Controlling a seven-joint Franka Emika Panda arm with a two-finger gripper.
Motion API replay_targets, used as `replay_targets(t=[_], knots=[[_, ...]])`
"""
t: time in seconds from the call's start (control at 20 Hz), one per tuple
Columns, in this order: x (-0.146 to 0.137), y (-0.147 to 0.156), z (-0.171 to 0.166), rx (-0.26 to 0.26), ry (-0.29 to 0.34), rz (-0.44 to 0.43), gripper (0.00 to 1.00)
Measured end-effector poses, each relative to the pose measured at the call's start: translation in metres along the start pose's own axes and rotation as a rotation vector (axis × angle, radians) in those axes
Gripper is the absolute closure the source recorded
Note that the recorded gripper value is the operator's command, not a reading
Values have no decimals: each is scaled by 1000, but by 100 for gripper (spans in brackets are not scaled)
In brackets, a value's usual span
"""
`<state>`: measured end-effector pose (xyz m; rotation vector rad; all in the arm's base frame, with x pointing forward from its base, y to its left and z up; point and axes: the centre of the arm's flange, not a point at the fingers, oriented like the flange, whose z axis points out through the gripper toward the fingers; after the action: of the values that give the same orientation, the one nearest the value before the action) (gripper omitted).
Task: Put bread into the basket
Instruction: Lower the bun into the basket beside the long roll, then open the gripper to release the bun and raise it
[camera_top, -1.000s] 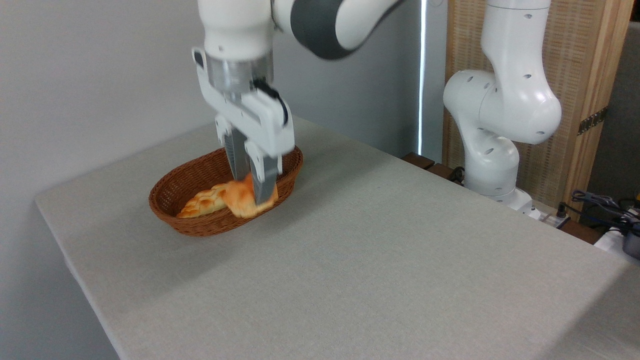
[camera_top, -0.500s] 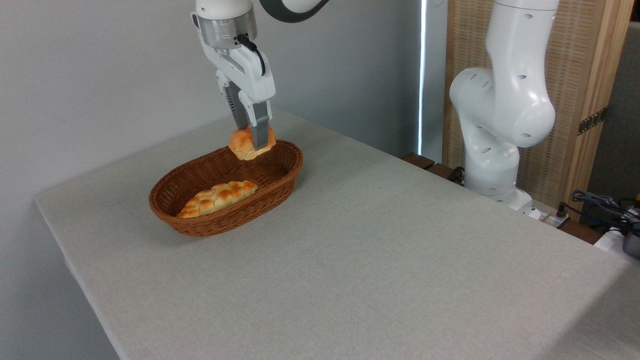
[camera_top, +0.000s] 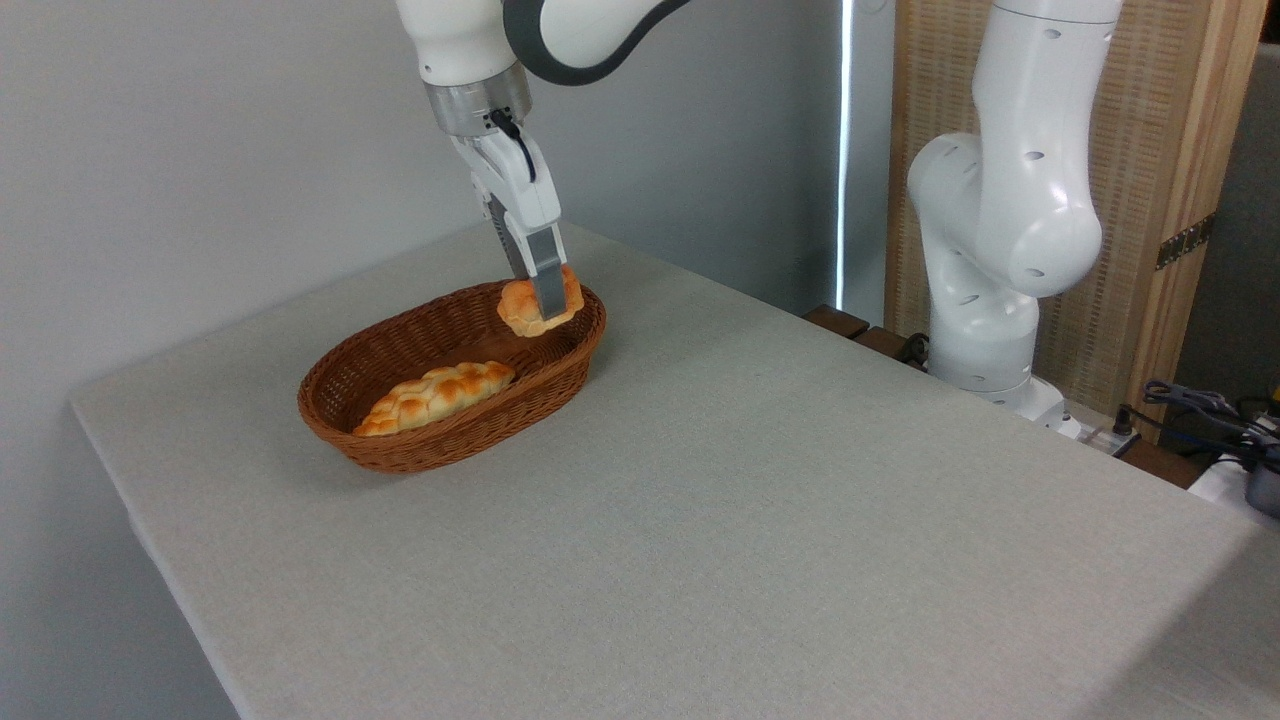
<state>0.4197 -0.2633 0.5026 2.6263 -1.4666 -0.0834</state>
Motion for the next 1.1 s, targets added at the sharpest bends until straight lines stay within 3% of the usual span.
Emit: replay_targets(t=[0.15,1.1], knots=[[7,5,6,10,14,10,0],[13,5,8,29,51,-12,0]])
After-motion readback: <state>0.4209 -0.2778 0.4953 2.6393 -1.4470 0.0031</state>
